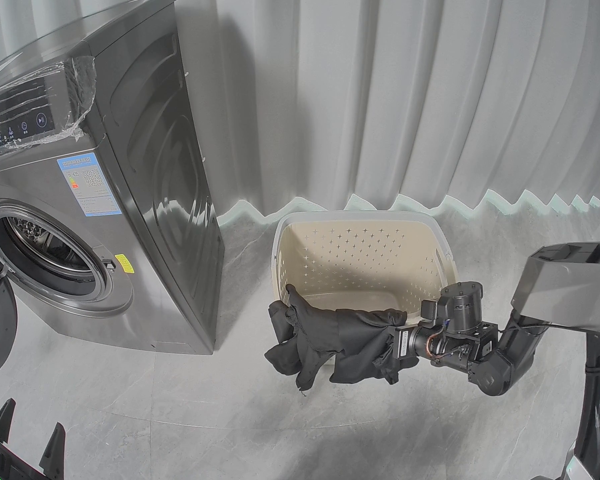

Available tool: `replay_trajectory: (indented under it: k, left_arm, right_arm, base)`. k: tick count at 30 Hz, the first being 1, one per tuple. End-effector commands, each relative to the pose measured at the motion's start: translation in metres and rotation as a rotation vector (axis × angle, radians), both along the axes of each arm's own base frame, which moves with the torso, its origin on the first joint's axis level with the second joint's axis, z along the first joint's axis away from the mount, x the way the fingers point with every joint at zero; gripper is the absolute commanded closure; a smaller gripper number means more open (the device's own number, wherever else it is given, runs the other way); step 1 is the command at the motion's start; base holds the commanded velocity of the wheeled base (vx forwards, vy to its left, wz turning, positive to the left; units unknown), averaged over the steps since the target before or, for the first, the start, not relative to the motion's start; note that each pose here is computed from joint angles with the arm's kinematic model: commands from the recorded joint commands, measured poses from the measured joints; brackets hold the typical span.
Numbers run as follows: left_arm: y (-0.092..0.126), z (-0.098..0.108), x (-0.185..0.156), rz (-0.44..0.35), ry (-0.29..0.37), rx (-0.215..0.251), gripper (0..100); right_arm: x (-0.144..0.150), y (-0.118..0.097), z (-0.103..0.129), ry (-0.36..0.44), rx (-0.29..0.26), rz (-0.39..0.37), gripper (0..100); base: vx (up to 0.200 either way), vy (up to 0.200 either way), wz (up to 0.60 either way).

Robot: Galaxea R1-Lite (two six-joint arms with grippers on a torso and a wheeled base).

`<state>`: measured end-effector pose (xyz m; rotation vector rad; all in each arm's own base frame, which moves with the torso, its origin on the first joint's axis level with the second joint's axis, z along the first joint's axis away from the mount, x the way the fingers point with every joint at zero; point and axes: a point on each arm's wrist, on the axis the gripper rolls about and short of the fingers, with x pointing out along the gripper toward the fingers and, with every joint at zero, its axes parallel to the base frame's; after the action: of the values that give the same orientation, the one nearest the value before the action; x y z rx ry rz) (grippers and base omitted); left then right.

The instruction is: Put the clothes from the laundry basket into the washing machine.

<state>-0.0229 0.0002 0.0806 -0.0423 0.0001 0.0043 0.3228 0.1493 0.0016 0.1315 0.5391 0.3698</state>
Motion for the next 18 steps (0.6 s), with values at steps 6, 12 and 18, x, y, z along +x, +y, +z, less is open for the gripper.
replay_trajectory:
  k: [6,12,18]
  left_arm:
    - [0.0,-0.004,0.0,0.0,-0.002,-0.001,0]
    - [0.0,-0.004,0.0,0.0,-0.002,-0.001,0]
    - [0.0,-0.004,0.0,0.0,-0.002,-0.001,0]
  right_arm:
    - [-0.035,-0.003,0.065,-0.165,0.07,0.04,100]
    - [-0.043,-0.002,0.086,-0.245,0.106,0.052,100]
    - [-0.052,0.0,0.12,-0.347,0.153,0.048,100]
  base:
    - [0.0,0.0,0.0]
    - [0.0,0.0,0.0]
    - [0.0,0.0,0.0]
